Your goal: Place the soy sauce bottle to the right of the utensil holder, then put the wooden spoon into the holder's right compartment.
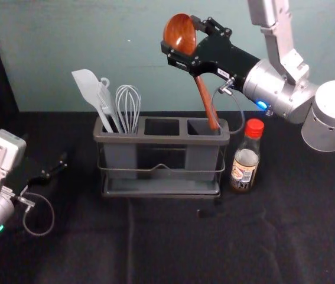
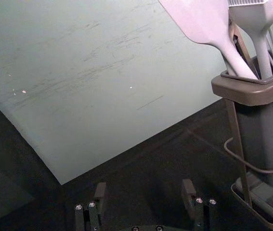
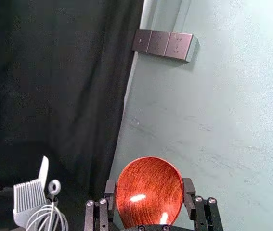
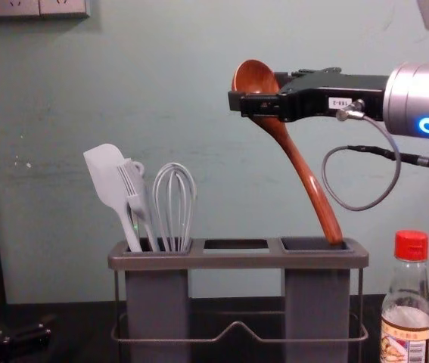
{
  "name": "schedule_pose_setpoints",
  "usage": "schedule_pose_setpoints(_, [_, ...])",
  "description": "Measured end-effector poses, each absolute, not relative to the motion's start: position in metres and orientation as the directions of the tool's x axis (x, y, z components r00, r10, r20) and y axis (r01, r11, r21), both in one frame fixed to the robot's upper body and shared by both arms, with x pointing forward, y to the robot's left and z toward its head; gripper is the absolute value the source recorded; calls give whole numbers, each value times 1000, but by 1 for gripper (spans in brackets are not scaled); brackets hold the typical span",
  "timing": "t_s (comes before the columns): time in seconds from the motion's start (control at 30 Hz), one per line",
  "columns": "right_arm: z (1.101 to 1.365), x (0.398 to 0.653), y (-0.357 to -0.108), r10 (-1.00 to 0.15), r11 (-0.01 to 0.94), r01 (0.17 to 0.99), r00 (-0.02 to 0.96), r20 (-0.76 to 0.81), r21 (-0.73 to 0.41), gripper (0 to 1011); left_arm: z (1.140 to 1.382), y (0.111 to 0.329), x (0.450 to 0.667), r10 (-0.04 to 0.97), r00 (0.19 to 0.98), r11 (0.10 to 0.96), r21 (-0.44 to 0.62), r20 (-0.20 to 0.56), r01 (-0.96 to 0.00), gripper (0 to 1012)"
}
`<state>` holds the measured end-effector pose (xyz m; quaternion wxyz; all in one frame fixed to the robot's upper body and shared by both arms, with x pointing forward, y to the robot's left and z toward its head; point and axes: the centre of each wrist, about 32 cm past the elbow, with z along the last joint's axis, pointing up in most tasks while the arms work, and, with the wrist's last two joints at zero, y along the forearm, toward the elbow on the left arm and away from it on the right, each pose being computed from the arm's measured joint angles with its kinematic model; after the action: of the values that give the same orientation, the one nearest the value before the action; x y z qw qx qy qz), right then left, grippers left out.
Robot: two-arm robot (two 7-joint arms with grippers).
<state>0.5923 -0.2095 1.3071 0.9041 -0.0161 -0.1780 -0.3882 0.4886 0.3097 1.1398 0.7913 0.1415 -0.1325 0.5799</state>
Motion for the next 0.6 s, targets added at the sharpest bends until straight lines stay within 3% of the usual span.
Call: schedule_pose_setpoints(0.6, [1299,602,-205,-682,712,697,655,324,88,838,1140,310,489,880,292,287,70,374,-955,1012])
